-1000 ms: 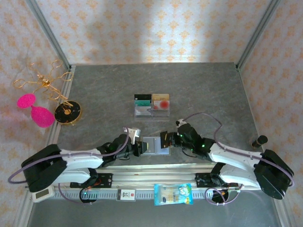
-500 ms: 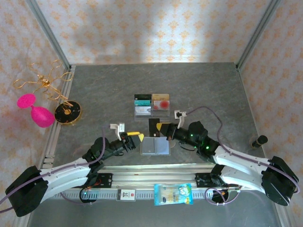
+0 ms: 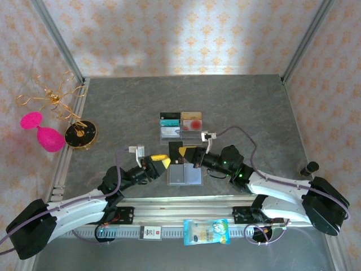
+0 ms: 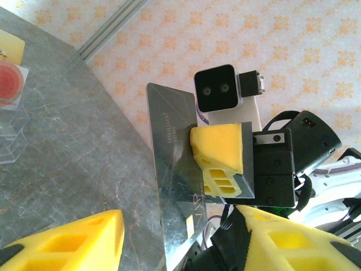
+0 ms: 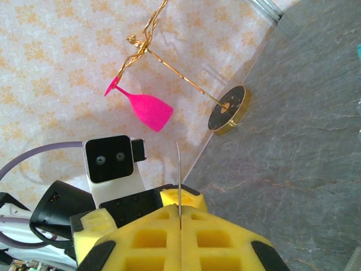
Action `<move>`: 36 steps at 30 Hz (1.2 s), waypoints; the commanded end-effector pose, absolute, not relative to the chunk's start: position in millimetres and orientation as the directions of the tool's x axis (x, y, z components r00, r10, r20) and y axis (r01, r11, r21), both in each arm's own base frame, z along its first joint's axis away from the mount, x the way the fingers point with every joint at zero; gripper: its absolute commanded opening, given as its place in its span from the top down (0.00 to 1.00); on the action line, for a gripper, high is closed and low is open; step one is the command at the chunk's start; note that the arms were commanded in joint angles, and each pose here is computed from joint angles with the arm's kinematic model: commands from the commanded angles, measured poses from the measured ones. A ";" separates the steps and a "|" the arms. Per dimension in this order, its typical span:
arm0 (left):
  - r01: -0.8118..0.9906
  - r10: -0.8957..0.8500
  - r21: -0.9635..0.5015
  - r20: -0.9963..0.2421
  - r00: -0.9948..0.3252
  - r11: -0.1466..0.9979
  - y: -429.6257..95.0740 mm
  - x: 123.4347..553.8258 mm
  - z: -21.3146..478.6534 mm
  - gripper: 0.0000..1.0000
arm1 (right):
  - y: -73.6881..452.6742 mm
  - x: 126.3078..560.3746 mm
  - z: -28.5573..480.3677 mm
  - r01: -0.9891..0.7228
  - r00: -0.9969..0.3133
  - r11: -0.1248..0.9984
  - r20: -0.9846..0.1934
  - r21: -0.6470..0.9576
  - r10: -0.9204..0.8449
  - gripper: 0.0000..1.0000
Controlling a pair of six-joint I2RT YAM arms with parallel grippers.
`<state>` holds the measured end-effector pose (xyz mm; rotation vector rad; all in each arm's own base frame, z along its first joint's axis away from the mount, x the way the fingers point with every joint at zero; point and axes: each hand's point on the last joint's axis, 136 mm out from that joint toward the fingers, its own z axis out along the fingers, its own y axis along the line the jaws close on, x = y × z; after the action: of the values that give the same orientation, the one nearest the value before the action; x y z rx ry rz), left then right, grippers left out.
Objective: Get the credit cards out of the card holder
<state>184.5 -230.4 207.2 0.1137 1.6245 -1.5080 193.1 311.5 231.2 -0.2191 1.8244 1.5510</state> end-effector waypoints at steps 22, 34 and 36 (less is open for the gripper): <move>0.637 -0.601 -0.752 -0.590 -0.539 0.166 -213.9 182.4 236.1 0.73 | 320.8 207.5 267.3 -0.512 -0.659 0.205 -0.535 0.834 0.529 1.00; 0.637 -0.605 -0.747 -0.600 -0.523 0.191 -215.9 189.1 239.5 0.81 | 334.9 201.0 251.6 -0.501 -0.695 0.208 -0.534 0.840 0.482 1.00; 0.641 -0.602 -0.742 -0.607 -0.519 0.196 -217.3 190.5 241.4 0.86 | 335.8 200.7 248.6 -0.497 -0.699 0.215 -0.535 0.841 0.475 1.00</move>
<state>189.4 -220.6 225.8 0.0287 1.5199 -1.5430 202.4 332.1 245.9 -0.0109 1.7251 1.5850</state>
